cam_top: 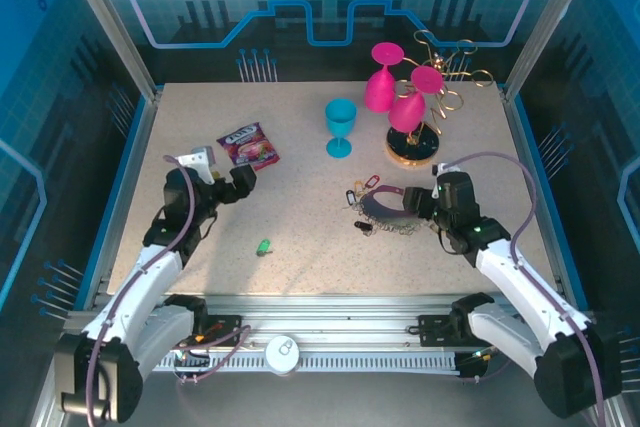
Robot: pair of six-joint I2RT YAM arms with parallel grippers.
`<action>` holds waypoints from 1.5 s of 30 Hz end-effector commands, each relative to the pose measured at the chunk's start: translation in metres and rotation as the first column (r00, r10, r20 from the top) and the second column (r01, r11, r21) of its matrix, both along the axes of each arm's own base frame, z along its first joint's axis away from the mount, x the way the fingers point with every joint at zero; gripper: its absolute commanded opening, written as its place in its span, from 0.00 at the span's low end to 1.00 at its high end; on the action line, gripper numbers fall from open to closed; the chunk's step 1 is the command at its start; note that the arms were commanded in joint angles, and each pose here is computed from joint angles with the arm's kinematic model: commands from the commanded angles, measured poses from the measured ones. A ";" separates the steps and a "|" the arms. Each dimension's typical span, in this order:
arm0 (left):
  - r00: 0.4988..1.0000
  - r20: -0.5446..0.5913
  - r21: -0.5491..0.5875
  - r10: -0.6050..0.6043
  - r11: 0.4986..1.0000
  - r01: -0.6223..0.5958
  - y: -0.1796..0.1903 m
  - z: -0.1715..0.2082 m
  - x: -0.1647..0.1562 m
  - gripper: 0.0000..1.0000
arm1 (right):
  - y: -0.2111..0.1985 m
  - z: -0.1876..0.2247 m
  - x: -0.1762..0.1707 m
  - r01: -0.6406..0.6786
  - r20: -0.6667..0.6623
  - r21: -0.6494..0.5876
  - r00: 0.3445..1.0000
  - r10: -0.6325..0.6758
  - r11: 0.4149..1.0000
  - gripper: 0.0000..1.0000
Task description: Put the keys on the keyring
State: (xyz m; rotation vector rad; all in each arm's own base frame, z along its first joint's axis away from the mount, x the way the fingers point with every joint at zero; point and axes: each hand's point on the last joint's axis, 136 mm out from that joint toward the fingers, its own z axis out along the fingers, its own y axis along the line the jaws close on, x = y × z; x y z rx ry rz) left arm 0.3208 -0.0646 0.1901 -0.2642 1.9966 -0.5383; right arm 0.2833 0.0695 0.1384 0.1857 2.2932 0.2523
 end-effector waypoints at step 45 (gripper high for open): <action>0.893 -0.362 -0.009 -0.266 0.959 0.282 -0.257 -0.073 -0.038 0.93 | -0.015 -0.095 -0.025 0.089 -0.400 -0.008 0.912 -0.085 0.996 0.22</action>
